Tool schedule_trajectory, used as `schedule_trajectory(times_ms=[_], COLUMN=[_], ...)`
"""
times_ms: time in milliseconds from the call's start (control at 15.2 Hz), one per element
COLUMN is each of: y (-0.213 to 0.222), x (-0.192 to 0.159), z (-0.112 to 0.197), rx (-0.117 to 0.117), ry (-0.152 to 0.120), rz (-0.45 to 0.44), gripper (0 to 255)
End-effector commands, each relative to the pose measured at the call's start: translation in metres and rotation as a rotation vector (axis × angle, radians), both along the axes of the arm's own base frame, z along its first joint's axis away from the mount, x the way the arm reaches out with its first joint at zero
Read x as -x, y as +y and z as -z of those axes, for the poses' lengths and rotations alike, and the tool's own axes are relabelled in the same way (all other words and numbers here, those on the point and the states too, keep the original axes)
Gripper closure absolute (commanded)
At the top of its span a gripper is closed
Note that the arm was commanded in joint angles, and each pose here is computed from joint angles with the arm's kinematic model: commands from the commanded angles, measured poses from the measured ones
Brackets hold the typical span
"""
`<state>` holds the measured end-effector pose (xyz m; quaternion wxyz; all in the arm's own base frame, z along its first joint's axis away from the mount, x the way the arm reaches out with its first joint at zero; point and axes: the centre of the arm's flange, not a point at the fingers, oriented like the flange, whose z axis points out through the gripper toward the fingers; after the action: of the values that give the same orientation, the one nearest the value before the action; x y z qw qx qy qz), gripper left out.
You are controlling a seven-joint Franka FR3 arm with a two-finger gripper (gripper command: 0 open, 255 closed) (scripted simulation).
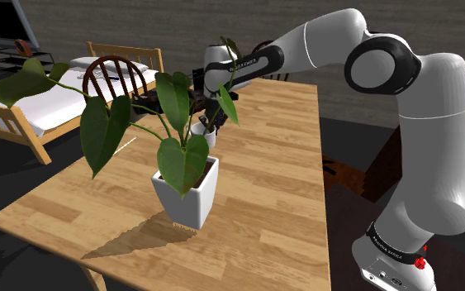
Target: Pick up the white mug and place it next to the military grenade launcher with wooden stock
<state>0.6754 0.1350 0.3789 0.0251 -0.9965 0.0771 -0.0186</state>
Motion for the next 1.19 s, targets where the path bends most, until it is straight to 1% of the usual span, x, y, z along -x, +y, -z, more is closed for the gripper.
schedule_trajectory(times_ms=[0,264,726,792,1122], y=[0.0,0.0,0.0,0.0,0.0], x=[0.001,0.001,0.001,0.001,0.001], z=[0.01,0.031,0.031,0.031,0.031], rx=[0.0,0.0,0.0,0.0,0.0], ry=[-0.001,-0.001,-0.001,-0.001,-0.001], rz=[0.0,0.0,0.0,0.0,0.0], gripper=[255,255,255,0,0])
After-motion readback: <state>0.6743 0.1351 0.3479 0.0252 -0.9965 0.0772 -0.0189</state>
